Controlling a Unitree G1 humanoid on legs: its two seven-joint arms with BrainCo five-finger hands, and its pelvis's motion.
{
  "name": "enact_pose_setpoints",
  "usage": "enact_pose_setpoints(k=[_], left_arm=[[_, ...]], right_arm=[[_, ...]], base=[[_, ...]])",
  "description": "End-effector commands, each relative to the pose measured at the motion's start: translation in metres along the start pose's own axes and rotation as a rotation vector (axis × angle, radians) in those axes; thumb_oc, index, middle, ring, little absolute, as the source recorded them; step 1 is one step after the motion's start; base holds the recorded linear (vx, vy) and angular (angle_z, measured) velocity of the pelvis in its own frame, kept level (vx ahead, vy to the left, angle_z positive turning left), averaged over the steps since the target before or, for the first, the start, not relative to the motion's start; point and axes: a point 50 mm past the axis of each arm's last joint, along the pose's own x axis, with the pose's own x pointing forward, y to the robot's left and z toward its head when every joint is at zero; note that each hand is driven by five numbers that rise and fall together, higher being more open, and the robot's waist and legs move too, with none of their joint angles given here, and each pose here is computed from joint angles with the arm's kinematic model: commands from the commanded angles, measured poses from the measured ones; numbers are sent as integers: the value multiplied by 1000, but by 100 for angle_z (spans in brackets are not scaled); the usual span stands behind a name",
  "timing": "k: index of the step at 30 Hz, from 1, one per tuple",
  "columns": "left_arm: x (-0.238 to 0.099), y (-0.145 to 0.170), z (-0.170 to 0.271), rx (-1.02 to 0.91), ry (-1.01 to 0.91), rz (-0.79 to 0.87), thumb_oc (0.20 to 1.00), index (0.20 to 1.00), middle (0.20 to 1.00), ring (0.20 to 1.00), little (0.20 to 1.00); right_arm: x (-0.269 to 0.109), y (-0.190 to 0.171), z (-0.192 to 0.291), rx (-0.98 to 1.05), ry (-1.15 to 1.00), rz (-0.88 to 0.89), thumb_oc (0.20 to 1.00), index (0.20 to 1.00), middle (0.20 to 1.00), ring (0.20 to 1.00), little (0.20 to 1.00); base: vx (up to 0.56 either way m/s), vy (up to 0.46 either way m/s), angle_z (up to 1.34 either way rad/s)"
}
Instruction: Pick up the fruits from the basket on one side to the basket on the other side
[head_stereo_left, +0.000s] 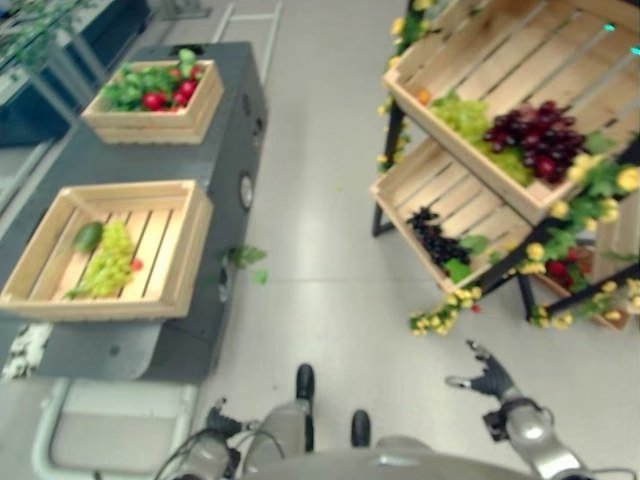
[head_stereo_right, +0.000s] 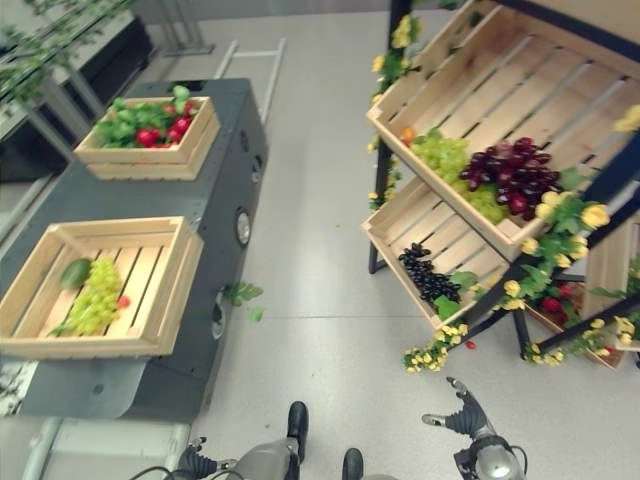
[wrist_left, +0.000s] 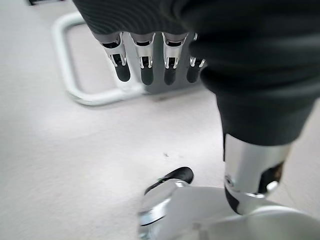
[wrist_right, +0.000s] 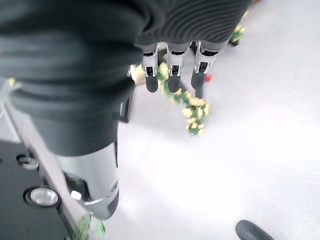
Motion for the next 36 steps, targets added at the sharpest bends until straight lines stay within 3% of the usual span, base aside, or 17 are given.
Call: enact_pose_setpoints(k=[1,11,27,36], left_arm=[[-9,-32,-5,-105,26,-78,1000,1000,1000,1000,1000],[-4,-24,23,-367,-42,-95,1000,1000,1000,1000,1000],[2,-4,8,-305,2,-129,1000,1000,1000,1000,1000],[0,-6,-6,-361,80,-138,1000,1000,1000,1000,1000]], right_arm=[[3,-16,6,-11,-31,-68,1000,1000,1000,1000,1000],[-2,7,-33,127,179,-86,1000,1000,1000,1000,1000],[-17,41,-73,297,449,-24,1000,1000,1000,1000,1000],[-29,51,-90,248,549,32,1000,1000,1000,1000,1000]], base=[[-246,-41,21],[-148,-9,118],[-82,80,60],[-43,-56,35]])
